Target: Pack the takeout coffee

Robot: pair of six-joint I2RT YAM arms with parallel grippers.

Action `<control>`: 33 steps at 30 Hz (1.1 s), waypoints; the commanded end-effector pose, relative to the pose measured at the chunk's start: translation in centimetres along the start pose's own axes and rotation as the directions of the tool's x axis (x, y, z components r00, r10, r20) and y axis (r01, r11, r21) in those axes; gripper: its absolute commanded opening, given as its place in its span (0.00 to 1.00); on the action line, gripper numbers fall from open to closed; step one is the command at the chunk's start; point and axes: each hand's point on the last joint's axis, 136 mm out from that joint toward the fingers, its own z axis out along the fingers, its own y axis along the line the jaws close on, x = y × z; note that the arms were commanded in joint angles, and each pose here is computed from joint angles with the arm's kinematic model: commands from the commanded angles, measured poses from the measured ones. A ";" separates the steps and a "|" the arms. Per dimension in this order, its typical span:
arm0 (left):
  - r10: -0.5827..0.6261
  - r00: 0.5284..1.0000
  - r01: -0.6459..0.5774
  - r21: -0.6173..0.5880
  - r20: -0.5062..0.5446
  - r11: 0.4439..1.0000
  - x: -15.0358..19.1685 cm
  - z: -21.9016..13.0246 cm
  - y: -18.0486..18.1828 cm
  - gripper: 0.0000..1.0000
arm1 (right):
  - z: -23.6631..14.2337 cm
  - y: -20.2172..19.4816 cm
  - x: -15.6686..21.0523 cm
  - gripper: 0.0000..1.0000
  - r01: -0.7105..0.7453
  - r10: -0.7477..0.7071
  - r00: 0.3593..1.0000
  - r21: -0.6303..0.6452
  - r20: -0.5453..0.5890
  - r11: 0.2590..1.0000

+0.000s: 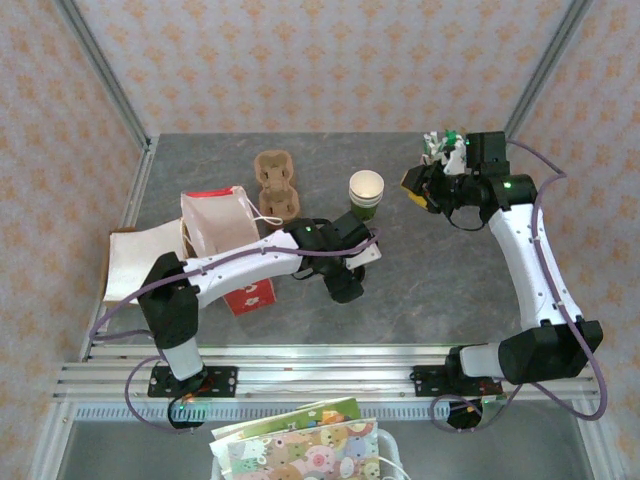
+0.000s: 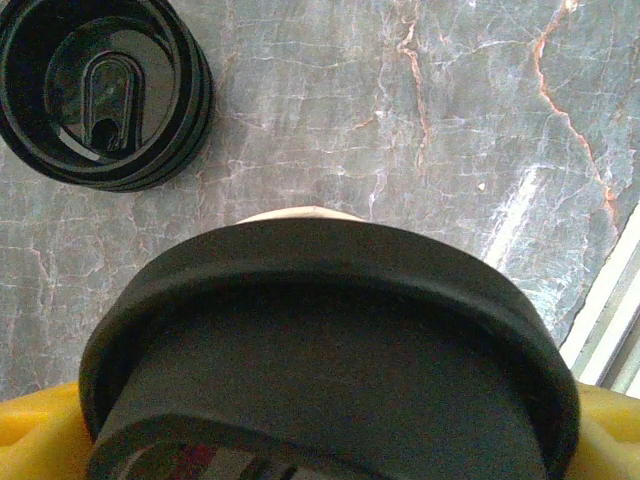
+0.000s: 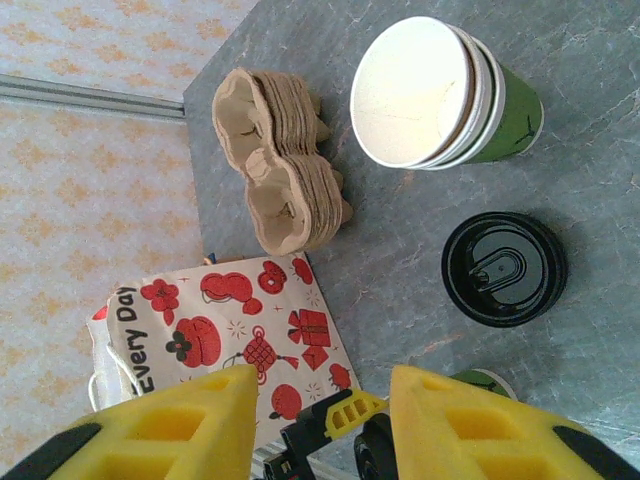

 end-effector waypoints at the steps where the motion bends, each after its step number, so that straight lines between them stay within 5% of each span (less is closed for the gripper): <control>1: 0.012 0.999 -0.013 -0.040 -0.042 0.999 0.6 -0.1 1.0 0.87 | -0.7 0.8 0.1 0.40 0.021 -0.020 1.000 -0.032 0.018 0.999; 33: 0.029 0.997 -0.030 -0.014 -0.071 0.999 1.8 0.9 0.7 0.94 | -0.9 1.4 -0.3 0.40 0.031 -0.030 0.999 -0.045 0.025 0.999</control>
